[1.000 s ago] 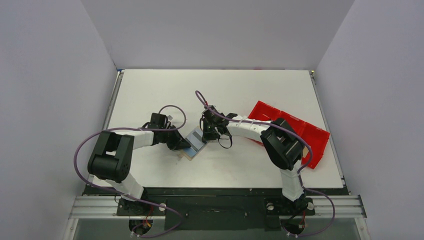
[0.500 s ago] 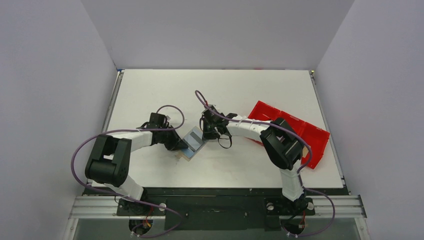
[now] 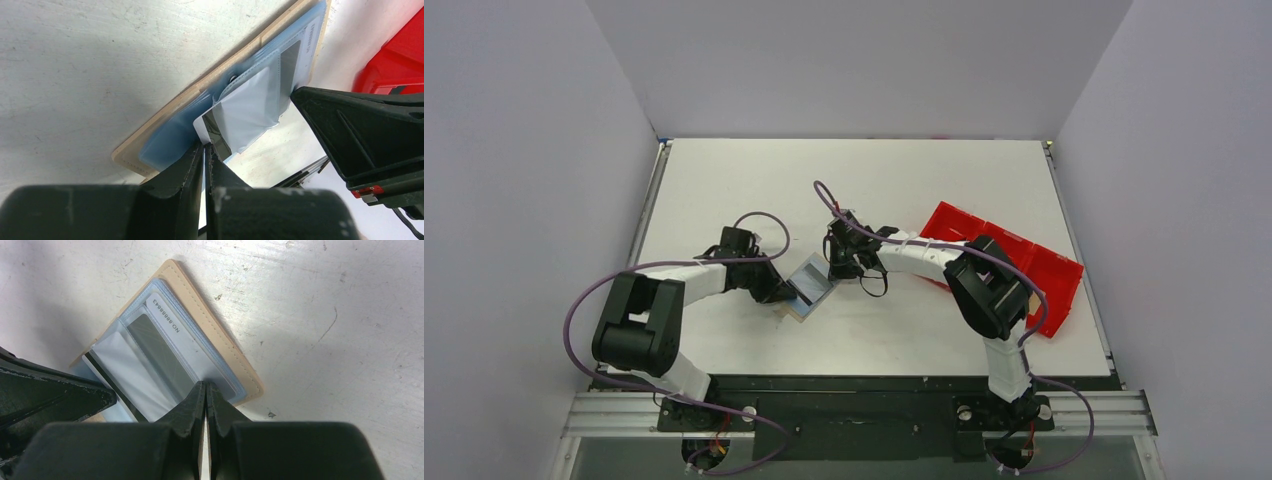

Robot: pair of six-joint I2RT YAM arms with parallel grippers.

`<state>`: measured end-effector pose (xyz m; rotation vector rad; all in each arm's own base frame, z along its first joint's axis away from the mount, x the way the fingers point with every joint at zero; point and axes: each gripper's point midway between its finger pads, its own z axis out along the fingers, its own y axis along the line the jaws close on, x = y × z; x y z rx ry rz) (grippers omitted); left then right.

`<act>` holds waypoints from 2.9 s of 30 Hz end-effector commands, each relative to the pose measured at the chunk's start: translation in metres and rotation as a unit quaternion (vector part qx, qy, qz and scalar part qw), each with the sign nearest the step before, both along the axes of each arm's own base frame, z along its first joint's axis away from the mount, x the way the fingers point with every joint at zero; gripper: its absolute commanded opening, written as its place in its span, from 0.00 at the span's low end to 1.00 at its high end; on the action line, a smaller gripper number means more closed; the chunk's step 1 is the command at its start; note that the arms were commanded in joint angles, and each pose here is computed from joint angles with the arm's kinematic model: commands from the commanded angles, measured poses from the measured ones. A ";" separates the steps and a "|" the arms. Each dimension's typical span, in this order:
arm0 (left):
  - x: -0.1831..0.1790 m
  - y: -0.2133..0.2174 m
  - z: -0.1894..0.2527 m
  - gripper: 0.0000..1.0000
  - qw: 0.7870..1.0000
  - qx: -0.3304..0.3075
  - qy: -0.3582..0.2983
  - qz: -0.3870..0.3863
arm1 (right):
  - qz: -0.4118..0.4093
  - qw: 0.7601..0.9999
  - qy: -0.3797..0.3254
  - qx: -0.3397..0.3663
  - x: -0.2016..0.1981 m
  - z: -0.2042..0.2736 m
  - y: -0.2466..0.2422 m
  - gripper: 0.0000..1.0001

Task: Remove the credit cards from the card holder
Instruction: Remove the credit card from the card holder.

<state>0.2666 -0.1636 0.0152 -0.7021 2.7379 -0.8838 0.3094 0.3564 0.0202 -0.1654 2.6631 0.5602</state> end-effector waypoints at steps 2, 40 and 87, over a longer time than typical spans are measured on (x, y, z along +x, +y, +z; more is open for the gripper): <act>-0.011 0.020 -0.015 0.03 0.999 0.043 0.014 0.017 | -0.005 0.991 0.051 -0.127 -0.022 -0.061 -0.054 0.00; 0.000 0.020 0.040 0.10 0.996 0.012 -0.078 0.037 | -0.011 0.990 0.051 -0.128 -0.019 -0.062 -0.058 0.00; 0.024 0.004 0.002 0.20 0.991 -0.052 -0.112 0.042 | -0.002 0.989 0.058 -0.136 -0.023 -0.068 -0.056 0.00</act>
